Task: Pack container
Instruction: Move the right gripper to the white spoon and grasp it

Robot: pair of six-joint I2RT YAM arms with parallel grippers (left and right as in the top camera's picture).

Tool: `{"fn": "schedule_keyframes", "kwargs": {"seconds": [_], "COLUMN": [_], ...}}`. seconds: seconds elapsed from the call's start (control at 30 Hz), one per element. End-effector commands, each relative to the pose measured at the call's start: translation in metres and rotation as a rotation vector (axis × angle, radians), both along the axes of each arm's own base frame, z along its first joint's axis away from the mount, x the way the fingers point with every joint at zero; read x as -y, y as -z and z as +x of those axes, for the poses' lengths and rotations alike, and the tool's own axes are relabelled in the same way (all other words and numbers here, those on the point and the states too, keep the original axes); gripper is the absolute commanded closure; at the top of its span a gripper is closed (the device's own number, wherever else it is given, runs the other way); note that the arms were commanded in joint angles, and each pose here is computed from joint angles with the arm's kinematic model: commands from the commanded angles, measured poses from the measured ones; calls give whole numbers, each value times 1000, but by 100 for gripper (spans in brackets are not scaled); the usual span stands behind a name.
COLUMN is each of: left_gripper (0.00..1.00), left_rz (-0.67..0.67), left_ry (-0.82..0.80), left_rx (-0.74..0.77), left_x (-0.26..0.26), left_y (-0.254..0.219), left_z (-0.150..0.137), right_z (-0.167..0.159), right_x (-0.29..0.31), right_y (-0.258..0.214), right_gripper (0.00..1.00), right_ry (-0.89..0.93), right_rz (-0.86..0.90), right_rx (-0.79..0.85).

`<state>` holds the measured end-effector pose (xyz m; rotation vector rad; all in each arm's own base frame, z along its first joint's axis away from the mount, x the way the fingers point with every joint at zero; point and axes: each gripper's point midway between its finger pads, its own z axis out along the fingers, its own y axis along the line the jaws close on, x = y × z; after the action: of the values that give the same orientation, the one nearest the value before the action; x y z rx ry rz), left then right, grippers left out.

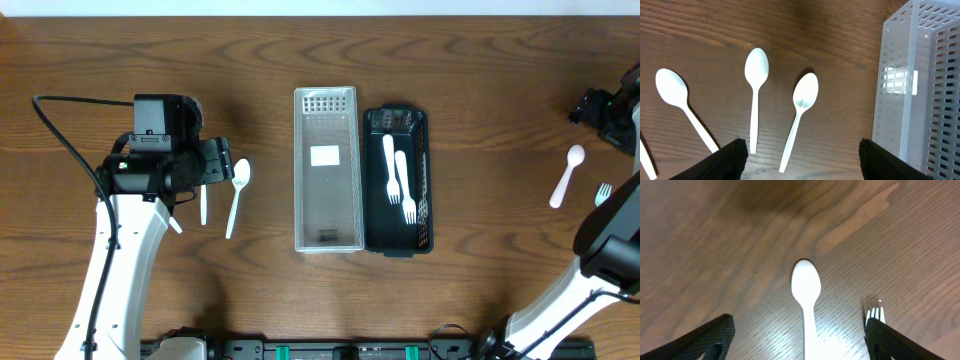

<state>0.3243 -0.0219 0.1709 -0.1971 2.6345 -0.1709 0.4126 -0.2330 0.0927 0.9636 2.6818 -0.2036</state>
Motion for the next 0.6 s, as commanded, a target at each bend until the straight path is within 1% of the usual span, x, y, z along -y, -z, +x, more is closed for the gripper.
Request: {"fn": "schedule_keyframes", "kwargs": {"seconds": [0.0, 0.3, 0.57], "left_gripper": [26, 26, 26], "left_rz": [12, 12, 12], "left_ry": [3, 3, 3], "left_rx": [15, 15, 15], "left_x": [-1, -1, -1], "left_y": [-6, -6, -6], "left_z": [3, 3, 3], "right_z": [-5, -8, -8], "right_x": [7, 7, -2], "right_y": [20, 63, 96], "right_gripper": [12, 9, 9], "right_ry": [-10, -40, -76], "right_rz": [21, 77, 144], "right_rx": [-40, -106, -139]}}
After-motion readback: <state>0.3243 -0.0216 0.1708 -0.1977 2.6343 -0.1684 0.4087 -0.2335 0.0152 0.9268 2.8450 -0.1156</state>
